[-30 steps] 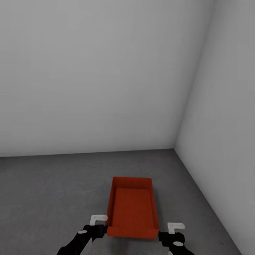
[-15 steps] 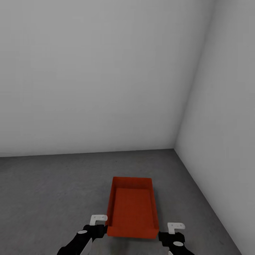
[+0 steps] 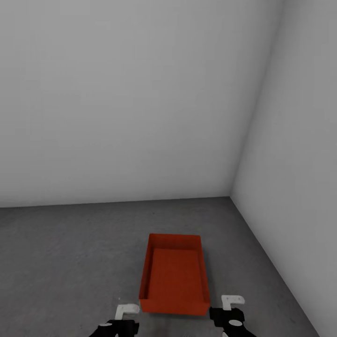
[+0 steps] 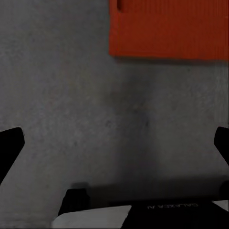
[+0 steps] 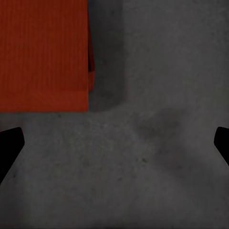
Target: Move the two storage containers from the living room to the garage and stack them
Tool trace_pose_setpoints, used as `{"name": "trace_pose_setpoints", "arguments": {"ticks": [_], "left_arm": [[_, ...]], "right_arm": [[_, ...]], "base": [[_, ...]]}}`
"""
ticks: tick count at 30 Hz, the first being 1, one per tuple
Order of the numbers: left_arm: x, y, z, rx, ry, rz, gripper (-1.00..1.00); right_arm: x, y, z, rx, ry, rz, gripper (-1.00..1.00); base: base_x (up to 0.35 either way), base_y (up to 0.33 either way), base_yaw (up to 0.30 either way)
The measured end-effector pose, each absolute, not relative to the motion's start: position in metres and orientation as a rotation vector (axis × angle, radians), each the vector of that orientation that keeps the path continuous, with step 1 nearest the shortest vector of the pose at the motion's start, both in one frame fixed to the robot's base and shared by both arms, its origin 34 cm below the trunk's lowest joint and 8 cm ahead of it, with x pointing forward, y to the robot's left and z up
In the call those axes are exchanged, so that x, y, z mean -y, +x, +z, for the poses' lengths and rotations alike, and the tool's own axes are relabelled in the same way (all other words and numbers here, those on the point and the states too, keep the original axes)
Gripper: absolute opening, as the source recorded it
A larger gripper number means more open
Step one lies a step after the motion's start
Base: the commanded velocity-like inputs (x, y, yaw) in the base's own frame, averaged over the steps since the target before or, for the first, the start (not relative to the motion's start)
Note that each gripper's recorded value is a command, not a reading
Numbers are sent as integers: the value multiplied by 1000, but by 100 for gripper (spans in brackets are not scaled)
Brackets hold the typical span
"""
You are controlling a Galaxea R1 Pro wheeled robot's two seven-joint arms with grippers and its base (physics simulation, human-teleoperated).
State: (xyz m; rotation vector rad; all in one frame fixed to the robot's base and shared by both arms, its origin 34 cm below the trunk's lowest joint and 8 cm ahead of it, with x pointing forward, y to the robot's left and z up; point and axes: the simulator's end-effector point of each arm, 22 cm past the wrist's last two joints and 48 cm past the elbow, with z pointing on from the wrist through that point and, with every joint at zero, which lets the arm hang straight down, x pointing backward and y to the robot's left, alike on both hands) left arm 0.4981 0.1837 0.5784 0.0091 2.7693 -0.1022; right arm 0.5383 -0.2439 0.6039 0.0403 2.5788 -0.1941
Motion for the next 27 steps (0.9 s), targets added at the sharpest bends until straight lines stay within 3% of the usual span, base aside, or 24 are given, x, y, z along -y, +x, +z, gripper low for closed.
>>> {"name": "trace_pose_setpoints", "arguments": {"ticks": [27], "left_arm": [[-193, 458, 562, -2860, -56, -104, 100]], "right_arm": [[270, 492, 580, -2675, 25, -274, 100]], "base": [[0, 0, 0]]}}
